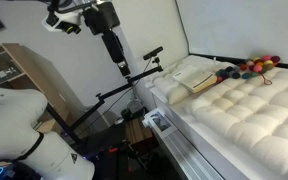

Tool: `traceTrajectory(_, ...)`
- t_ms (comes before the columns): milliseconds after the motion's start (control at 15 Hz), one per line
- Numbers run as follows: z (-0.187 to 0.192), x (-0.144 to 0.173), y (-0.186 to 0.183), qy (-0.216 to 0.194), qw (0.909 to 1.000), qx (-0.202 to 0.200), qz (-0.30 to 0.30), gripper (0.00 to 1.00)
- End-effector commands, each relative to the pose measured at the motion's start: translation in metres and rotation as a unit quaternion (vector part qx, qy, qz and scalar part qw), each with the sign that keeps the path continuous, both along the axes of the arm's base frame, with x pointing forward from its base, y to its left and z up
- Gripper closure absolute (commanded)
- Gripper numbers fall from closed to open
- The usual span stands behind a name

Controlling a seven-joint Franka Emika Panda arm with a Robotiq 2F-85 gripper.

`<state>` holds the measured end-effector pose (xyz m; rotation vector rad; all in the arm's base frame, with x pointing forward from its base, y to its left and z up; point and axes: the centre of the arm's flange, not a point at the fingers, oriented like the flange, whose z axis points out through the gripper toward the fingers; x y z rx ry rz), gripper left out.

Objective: Put the colorful object in between the two cushions.

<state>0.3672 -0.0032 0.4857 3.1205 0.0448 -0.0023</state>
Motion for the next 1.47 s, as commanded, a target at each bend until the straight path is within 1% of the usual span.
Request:
traceTrajectory(0, 0.0, 0.0, 0.0, 0.0, 1.0, 0.0, 0.0, 0.0)
traceTrajectory(733, 0.0, 0.0, 0.0, 0.0, 1.0, 0.0, 0.0, 0.0)
traceTrajectory(800, -0.008, -0.004, -0.002, -0.013, 0.9997, -0.019, 0.0, 0.0)
traceTrajectory(867, -0.012, -0.001, -0.005, -0.027, 0.9989, -0.036, 0.01, 0.0)
traceTrajectory(933, -0.014, 0.01, -0.007, -0.039, 0.9983, -0.043, 0.007, 0.0)
traceTrajectory(1000, -0.014, 0.017, -0.008, -0.059, 0.997, -0.049, 0.012, 0.0)
traceTrajectory(1067, -0.012, 0.026, -0.009, -0.075, 0.9959, -0.045, 0.024, 0.0)
traceTrajectory(1267, -0.001, 0.058, -0.004, -0.122, 0.9914, -0.038, 0.027, 0.0)
traceTrajectory(1400, 0.007, 0.085, -0.005, -0.138, 0.9898, -0.031, 0.022, 0.0)
